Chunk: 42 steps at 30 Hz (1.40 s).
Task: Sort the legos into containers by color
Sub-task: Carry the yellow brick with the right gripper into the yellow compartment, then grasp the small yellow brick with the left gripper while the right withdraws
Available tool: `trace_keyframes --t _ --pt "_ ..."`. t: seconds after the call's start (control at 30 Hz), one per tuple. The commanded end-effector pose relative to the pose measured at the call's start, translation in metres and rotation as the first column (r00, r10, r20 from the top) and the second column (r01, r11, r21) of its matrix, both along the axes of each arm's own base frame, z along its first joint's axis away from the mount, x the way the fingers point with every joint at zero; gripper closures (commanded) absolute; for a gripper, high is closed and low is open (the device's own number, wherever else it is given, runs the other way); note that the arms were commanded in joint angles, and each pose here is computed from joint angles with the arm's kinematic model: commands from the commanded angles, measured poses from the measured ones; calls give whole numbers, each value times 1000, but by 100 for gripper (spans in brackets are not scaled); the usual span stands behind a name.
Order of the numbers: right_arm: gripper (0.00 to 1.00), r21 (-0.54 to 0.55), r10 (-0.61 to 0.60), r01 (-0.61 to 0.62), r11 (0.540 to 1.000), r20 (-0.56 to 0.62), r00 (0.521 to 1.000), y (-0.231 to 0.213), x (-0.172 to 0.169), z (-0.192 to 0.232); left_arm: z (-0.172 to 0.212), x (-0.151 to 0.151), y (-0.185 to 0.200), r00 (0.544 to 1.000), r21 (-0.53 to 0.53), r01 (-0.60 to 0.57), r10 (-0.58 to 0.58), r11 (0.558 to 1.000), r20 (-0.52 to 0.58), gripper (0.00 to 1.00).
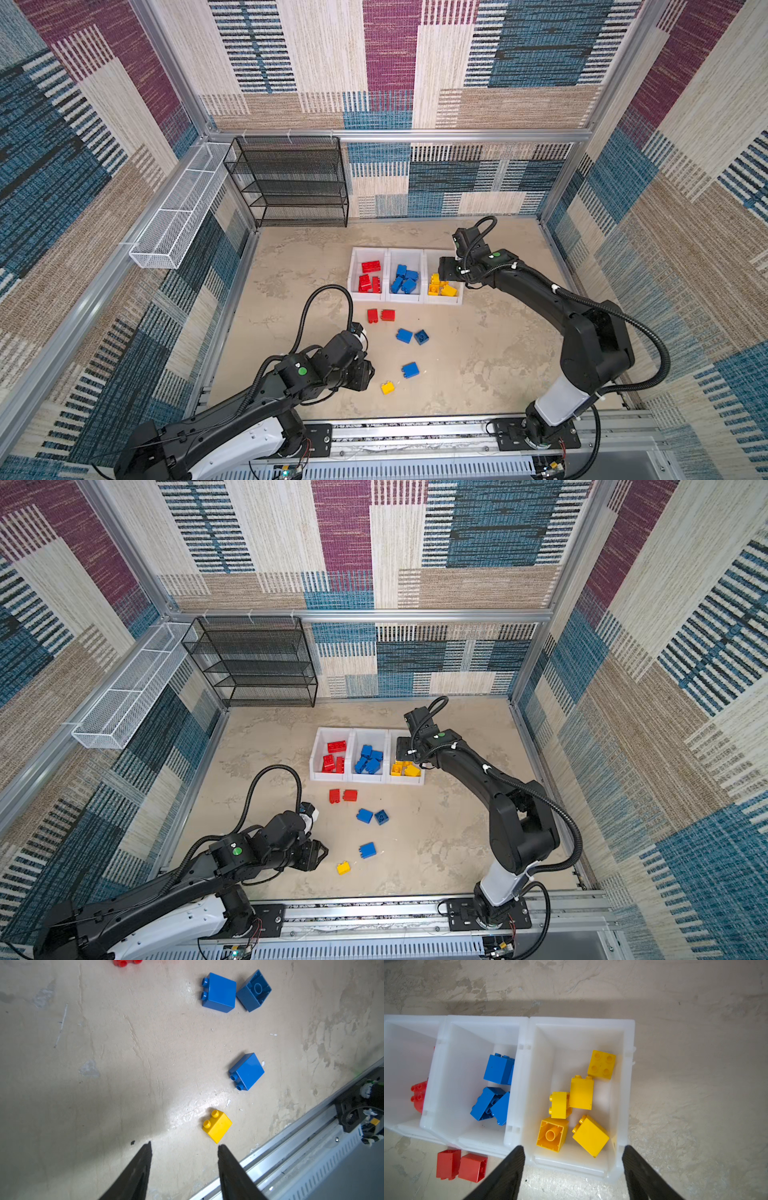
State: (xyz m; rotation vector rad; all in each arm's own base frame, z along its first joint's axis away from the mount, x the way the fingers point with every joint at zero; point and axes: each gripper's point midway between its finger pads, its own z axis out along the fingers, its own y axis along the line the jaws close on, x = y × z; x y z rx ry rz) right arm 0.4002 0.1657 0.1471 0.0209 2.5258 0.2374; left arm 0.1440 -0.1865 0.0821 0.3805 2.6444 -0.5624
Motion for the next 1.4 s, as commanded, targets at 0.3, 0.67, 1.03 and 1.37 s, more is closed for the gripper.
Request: trace_keyframes --t 0.3,0.67,1.03,1.37 --pt "23 79 -16 17 997 -6 1000 -6 -34 -1 -21 -25 -19 986 114 159 -153 981 -64 45" --pt "23 101 -14 17 995 -32 999 -6 -45 -11 -29 -37 -37 964 170 263 -256 950 -66 45" --pt "22 91 -19 22 996 -39 999 -11 -53 -16 -37 -36 -50 916 241 400 -393 884 -79 45" --pt "23 94 -20 24 995 -43 999 -12 -56 -17 -51 -27 -63 887 309 458 -451 834 -97 48"
